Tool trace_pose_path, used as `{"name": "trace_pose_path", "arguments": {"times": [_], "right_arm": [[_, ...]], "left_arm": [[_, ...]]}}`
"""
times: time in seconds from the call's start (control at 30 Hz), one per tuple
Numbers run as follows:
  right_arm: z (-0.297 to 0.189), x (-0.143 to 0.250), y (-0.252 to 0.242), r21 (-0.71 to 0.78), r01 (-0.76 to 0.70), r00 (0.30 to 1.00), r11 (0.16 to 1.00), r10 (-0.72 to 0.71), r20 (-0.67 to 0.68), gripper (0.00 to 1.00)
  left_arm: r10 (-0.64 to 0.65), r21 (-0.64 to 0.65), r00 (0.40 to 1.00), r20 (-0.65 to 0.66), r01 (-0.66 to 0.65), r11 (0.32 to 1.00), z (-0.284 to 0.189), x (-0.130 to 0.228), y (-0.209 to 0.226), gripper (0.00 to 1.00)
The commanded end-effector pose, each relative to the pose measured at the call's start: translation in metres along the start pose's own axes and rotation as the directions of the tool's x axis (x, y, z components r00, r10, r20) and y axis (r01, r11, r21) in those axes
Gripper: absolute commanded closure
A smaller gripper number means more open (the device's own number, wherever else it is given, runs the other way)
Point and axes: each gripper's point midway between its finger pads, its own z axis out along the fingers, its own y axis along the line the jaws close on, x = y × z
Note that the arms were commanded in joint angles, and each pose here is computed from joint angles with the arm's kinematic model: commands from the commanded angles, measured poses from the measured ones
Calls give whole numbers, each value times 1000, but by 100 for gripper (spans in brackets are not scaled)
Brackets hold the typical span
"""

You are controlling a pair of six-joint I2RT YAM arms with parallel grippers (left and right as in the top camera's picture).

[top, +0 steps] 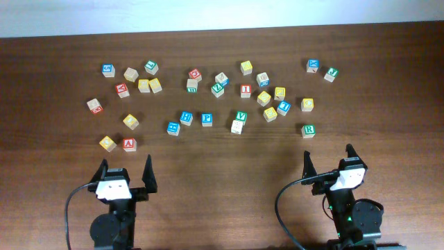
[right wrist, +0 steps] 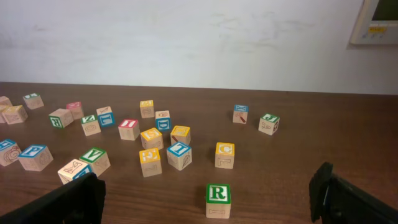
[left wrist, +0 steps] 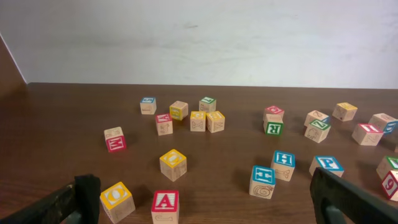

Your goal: Spell out ICRA

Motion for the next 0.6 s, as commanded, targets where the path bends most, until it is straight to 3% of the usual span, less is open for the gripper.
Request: {"name": "trace_pose_path", "arguments": {"times": [0.0,0.1,0.23,0.47,0.57], "right_arm": [[0,3,-2,9,-1,1000,1000,1,-4,2],[0,3,-2,9,-1,1000,1000,1,-4,2],[0,3,-2,10,-1,1000,1000,1,-4,2],[0,3,-2,10,-1,1000,1000,1,-4,2],[0,3,-2,10,-1,1000,1000,1,-4,2]], "left_arm": [[12,43,1000,-1,-12,999,0,1,-7,1],[11,47,1000,0,-11,999,0,1,-8,1],[11,206,1000,17,-15,978,-4,-3,-35,1],[12,248,1000,24,-17,969,-6,-5,-42,1],[12,315,996,87,-39,948,-10,-20,-54,1]]}}
